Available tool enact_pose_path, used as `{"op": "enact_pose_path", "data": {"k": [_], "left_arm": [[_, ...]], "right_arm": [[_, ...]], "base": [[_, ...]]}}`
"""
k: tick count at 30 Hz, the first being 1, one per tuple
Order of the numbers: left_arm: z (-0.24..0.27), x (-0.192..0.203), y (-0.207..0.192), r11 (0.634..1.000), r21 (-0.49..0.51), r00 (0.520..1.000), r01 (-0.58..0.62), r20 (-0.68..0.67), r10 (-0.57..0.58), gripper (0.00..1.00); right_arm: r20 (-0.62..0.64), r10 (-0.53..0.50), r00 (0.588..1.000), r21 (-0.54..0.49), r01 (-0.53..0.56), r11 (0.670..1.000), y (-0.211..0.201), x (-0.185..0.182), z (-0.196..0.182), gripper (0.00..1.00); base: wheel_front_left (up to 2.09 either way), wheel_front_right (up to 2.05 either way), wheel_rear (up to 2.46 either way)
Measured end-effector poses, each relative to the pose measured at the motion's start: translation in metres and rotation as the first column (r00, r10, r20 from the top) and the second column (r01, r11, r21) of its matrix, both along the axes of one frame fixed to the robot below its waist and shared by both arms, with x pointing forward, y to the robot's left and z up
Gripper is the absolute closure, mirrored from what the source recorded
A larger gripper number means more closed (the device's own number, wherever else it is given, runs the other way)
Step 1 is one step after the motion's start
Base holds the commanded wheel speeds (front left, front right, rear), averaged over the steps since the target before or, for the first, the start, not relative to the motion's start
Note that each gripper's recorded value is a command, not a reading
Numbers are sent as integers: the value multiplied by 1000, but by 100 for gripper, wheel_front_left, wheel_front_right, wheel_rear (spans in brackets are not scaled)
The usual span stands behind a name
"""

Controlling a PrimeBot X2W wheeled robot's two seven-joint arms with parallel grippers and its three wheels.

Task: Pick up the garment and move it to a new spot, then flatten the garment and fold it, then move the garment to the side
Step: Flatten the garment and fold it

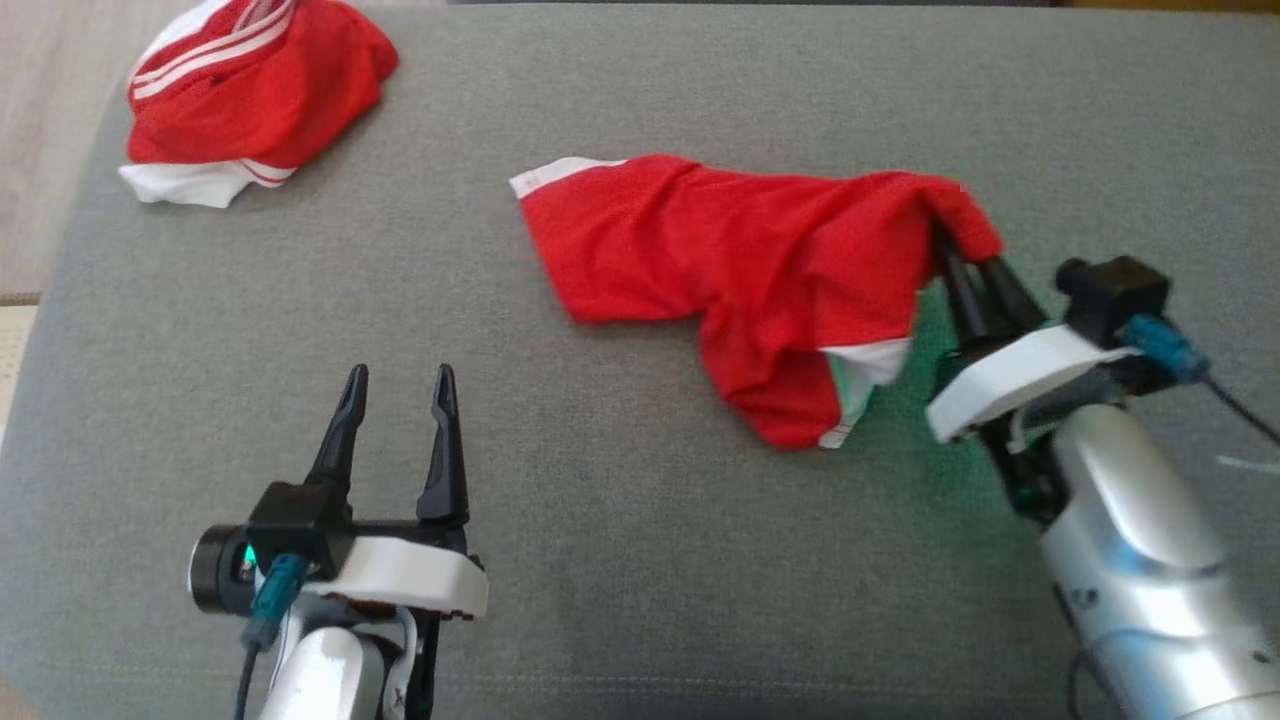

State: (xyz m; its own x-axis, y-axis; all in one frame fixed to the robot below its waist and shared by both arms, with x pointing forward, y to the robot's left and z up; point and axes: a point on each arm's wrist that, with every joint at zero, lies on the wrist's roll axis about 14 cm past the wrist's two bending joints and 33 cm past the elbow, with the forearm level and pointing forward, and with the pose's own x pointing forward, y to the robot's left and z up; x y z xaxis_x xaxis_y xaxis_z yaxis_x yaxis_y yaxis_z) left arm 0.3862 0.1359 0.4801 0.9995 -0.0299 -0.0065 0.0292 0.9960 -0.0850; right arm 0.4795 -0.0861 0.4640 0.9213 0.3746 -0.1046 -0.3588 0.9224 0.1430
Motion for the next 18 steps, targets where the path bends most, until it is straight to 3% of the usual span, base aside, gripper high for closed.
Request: {"op": "enact_pose_path", "data": {"k": [13, 14, 15, 16, 18], "left_arm": [[-13, 10, -12, 999, -7, 999, 38, -32, -39, 0], [-14, 10, -12, 999, -7, 999, 39, -35, -39, 0], [-15, 10, -12, 999, -7, 999, 39, -37, -39, 0], [-15, 10, -12, 999, -7, 999, 40, -37, -40, 0], [-14, 10, -13, 999, -7, 998, 41, -36, -42, 0]], "right_arm": [[-133, -195, 972, -246, 159, 956, -92, 12, -49, 100], [-133, -203, 970, -255, 165, 953, -95, 14, -49, 72], [-134, -210, 969, -267, 169, 949, -98, 15, -50, 28], [-132, -216, 968, -276, 173, 945, -101, 16, -50, 0], [-108, -230, 967, -280, 192, 941, -106, 17, -45, 0]], "base": [[0, 0, 0], [0, 0, 0], [0, 0, 0], [0, 0, 0], [0, 0, 0]]}}
